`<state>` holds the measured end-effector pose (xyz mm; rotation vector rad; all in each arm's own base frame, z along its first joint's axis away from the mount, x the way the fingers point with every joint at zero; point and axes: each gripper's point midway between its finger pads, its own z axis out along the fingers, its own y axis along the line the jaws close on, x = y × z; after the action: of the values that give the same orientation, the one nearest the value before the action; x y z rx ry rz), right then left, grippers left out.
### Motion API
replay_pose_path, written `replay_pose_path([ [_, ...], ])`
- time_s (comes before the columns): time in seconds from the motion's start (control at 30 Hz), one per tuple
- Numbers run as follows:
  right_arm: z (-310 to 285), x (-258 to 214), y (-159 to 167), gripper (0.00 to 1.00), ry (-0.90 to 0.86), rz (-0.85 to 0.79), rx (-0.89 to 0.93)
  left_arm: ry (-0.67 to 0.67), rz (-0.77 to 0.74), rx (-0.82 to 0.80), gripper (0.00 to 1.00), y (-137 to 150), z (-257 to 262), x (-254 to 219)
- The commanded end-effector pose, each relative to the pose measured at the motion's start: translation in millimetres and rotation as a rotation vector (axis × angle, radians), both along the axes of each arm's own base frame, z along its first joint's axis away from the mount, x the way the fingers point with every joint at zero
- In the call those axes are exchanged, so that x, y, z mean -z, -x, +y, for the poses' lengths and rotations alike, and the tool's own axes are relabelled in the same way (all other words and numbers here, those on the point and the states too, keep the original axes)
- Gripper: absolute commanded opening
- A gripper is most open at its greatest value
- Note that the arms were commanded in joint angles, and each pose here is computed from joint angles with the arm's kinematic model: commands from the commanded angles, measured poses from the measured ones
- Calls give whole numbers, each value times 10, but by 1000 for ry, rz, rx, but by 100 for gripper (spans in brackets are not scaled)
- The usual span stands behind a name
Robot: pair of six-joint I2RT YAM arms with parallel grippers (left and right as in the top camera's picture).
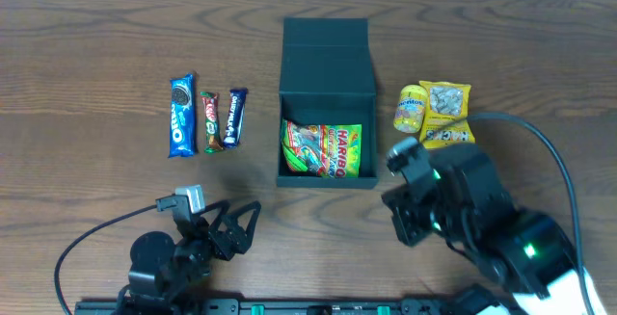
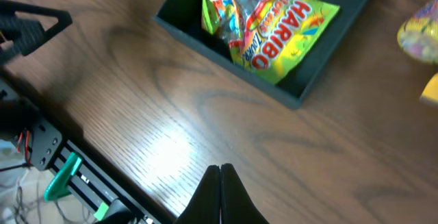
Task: Pack container
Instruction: 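Withdraw the right gripper from the box toward rest, then reach the left gripper to the blue Oreo pack and grasp it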
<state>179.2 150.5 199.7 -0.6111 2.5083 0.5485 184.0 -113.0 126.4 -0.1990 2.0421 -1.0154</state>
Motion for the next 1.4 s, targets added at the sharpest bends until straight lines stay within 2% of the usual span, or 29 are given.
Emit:
replay_pose_path([
  [0.0, -49, 2, 96, 1, -50, 3, 48, 103, -27, -6, 95, -44, -45, -184],
  [0.07, -65, -18, 131, 2, -69, -4, 62, 123, -98, -13, 96, -98, -42, -359],
  [0.13, -70, -47, 147, 1, -82, -11, 68, 126, -129, -88, 95, -198, 58, -474],
  [0.27, -66, -54, 155, 1, -90, -8, 71, -5, -164, -175, 96, -341, 229, -611],
  [0.43, -66, -55, 153, 2, -89, -9, 71, -367, -87, -244, 95, -604, 517, -669],
  [0.6, -91, -48, 131, 2, -76, -17, 82, -741, 69, -325, 95, -998, 922, -736],
  [0.73, -118, -43, 109, 2, -63, -27, 95, -903, 212, -284, 95, -1250, 1093, -521],
  [0.83, -125, -41, 104, 2, -59, -29, 98, -930, 345, -283, 95, -1389, 1274, -199],
  [0.93, -126, -40, 105, 1, -59, -28, 98, -894, 444, -234, 97, -1460, 1389, 149],
  [1.03, -125, -43, 102, 2, -59, -30, 99, -863, 476, -172, 98, -1512, 1458, 354],
  [1.2, -109, -69, 74, 2, -69, -44, 98, -875, 506, -159, 100, -1595, 1603, 574],
  [1.37, -92, -100, 44, 3, -79, -60, 98, -857, 491, -88, 100, -1707, 1514, 772],
])
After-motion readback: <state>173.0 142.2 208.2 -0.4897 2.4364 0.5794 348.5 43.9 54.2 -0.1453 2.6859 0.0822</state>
